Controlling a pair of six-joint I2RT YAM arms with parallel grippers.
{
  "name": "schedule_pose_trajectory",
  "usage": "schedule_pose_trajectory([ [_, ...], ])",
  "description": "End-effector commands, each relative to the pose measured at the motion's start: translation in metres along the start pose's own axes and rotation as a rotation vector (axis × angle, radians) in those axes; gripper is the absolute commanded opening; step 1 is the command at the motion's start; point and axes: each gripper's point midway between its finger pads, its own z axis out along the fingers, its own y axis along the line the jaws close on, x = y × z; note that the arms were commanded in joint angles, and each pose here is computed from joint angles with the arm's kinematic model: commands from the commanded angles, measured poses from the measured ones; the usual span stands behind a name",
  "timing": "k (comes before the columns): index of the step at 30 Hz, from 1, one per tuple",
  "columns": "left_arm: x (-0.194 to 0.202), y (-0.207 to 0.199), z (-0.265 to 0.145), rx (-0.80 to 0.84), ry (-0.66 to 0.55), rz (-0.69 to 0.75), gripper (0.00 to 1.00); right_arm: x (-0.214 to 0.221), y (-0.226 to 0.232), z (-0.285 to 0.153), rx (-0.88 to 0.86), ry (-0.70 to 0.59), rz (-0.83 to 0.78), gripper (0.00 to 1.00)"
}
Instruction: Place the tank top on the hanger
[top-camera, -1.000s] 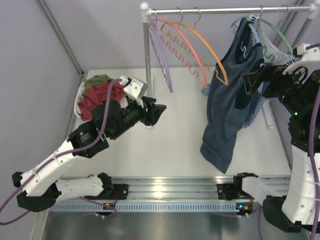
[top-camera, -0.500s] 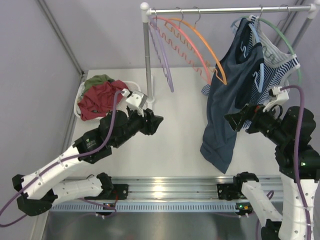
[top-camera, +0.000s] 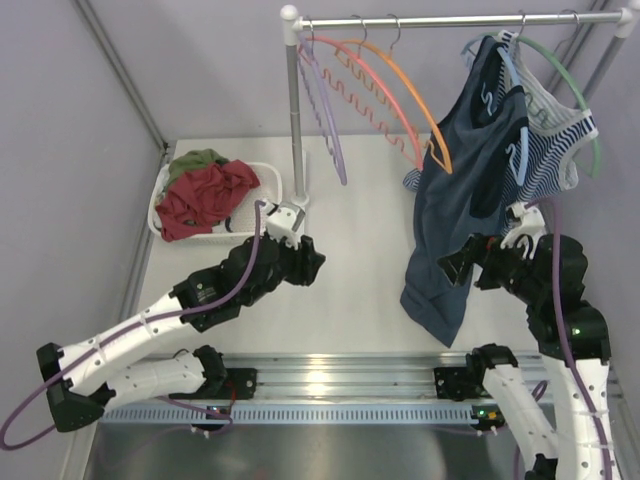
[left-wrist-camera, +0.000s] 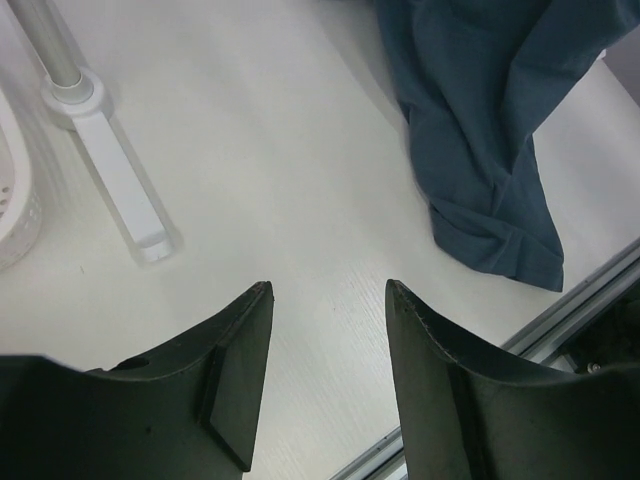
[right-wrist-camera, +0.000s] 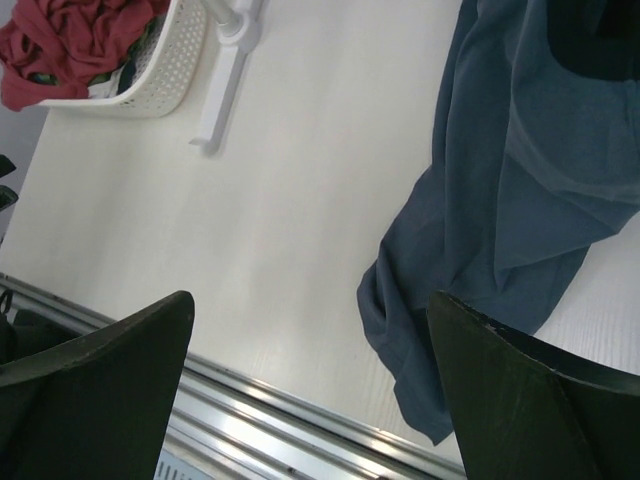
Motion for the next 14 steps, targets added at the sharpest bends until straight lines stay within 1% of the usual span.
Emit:
schedule_pose_trajectory([
  [1, -0.013, -0.003, 0.005, 0.001, -0.061, -0.039, 0.54, -0.009, -0.003, -0.003, 0.02, -0.084, -0.025, 1.0],
  [5, -0.004, -0.002, 0.01, -0.003, -0.036, -0.032, 0.54, -0.002, -0.015, -0.004, 0.075, -0.134, -0.006, 1.0],
  [8, -0.001, -0.002, 0.011, -0.001, -0.031, -0.032, 0.54, 0.008, -0.022, -0.001, 0.099, -0.111, 0.015, 1.0],
  [14, -0.001, -0.002, 0.011, 0.009, -0.03, -0.04, 0.54, 0.003, -0.025, -0.007, 0.129, -0.146, 0.028, 1.0],
])
